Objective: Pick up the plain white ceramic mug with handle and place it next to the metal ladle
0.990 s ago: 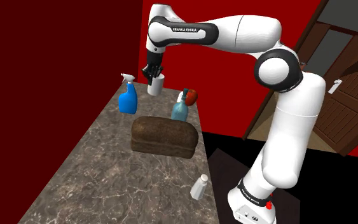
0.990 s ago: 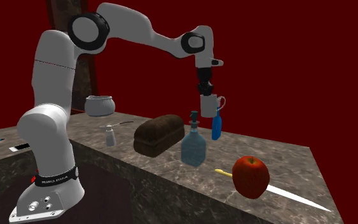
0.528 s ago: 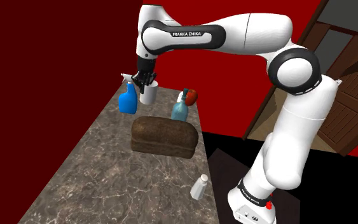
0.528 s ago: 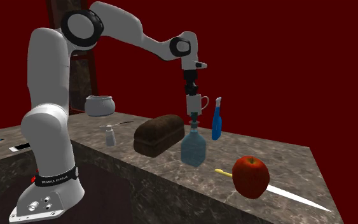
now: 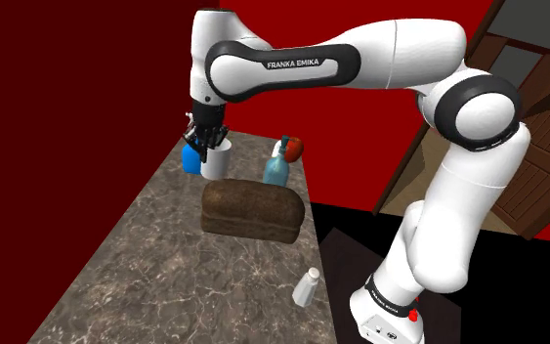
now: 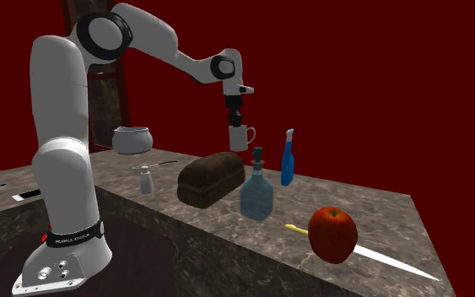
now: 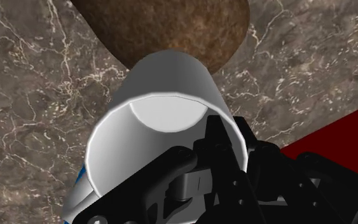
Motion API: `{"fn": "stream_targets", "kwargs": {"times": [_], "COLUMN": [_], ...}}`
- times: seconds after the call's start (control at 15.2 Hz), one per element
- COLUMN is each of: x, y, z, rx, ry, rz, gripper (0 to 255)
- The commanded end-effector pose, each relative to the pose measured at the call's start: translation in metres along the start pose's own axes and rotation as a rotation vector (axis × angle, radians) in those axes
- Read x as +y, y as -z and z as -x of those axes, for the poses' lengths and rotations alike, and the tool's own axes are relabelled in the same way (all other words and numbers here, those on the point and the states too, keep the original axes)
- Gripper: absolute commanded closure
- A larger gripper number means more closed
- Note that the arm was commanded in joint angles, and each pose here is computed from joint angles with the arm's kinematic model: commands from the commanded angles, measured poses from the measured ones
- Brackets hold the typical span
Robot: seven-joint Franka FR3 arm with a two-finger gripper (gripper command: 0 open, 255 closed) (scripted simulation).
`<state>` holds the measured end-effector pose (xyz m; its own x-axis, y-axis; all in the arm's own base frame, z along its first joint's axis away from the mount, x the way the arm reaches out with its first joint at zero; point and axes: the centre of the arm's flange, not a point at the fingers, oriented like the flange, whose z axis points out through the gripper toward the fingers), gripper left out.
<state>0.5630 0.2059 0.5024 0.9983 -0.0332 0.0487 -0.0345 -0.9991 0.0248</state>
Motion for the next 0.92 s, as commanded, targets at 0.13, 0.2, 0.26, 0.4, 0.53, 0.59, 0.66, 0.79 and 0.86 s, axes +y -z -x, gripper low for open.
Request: {"fn": "stream_targets", "kwargs": {"times": [0.13, 0.2, 0.26, 0.4, 0.53, 0.59, 0.66, 0.79, 0.86], "x": [-0.047, -0.059, -0.071, -0.095, -0.118, -0.13, -0.142, -0.166, -0.178], "y": [-0.002, -0.002, -0.003, -0.004, -0.005, -0.005, -0.006, -0.007, -0.007], "z": [0.023, 0.028, 0.034, 0.046, 0.057, 0.063, 0.069, 0.081, 0.087], "rx": [0.0, 0.0, 0.0, 0.0, 0.0, 0.0, 0.0, 0.0, 0.0], "ry": [-0.001, -0.001, -0.001, -0.001, -0.001, -0.001, -0.001, -0.001, -0.001], "rz": [0.0, 0.0, 0.0, 0.0, 0.0, 0.0, 0.0, 0.0, 0.0], "gripper": [255, 255, 255, 255, 255, 255, 255, 255, 255]}}
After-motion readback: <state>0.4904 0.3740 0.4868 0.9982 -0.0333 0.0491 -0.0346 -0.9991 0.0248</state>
